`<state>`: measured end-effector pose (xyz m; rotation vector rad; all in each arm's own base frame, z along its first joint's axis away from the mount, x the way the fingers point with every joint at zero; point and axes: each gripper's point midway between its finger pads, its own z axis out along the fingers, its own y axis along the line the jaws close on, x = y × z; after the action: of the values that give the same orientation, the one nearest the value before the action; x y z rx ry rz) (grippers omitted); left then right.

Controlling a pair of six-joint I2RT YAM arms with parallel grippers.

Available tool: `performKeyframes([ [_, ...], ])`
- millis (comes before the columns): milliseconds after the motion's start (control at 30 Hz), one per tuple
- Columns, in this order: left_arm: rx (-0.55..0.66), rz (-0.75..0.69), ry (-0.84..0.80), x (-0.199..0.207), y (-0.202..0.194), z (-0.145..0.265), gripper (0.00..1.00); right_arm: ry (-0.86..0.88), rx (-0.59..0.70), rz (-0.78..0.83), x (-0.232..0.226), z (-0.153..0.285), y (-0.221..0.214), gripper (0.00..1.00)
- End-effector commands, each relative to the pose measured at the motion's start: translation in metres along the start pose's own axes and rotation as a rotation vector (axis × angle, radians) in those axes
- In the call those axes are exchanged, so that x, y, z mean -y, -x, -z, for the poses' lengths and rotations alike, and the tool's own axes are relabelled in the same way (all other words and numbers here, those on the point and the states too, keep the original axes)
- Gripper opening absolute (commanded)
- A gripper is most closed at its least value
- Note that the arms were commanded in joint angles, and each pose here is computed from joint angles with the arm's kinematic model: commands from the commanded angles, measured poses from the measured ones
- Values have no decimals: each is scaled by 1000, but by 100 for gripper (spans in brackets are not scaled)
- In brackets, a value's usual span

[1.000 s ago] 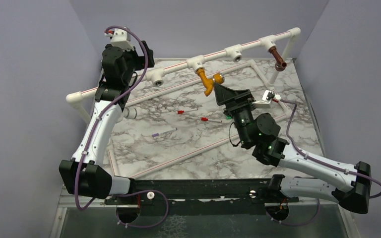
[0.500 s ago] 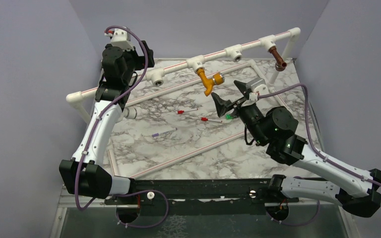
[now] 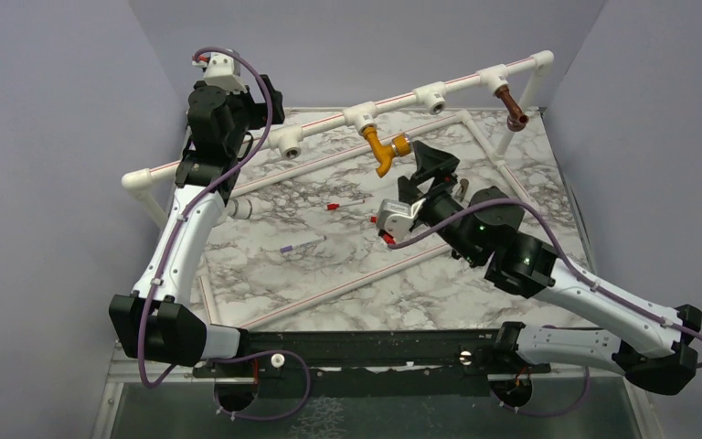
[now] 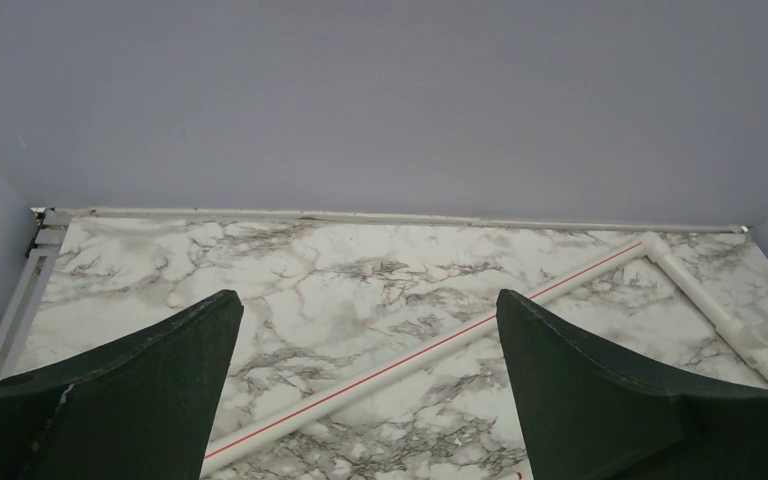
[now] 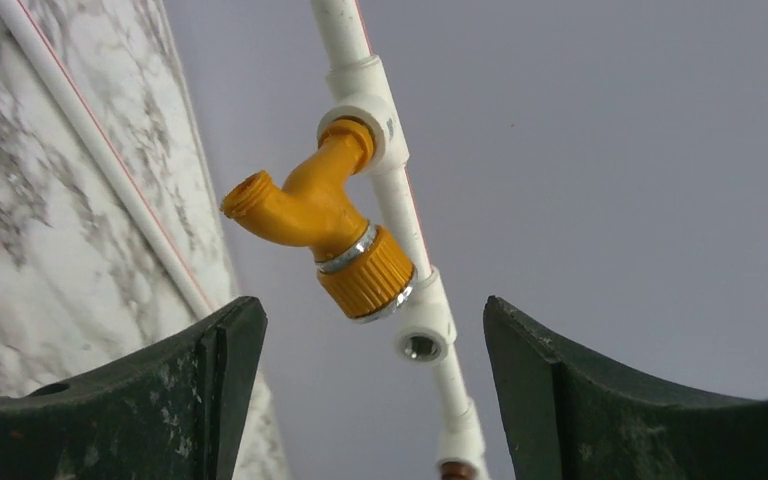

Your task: Install the water faucets

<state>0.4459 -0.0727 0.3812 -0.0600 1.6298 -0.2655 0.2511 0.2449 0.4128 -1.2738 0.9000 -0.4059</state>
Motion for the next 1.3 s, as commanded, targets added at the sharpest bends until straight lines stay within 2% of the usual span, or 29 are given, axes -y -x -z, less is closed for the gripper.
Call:
performKeyframes([
  [0,-274,21,54,-28,-87,2,99,-6,-27,369,7,-10,0,83],
  [200,-273,21,56,-28,-87,3,99,-21,-61,570,2,-31,2,81],
  [367,-274,20,58,-29,-87,3,99,-55,-107,637,-3,-46,0,77],
  [567,-276,21,58,-29,-88,2,99,-79,-141,630,-13,-57,-4,70],
  [967,-278,26,58,-30,-88,2,99,-112,-189,558,-17,-61,-12,41],
  [1133,-278,28,58,-30,-89,1,99,-122,-179,529,-23,-63,-13,19],
  [1200,-278,29,59,-31,-89,1,99,-131,-172,497,-23,-65,-12,4],
  [1267,-278,29,59,-31,-88,2,99,-140,-169,443,-24,-67,-12,0],
])
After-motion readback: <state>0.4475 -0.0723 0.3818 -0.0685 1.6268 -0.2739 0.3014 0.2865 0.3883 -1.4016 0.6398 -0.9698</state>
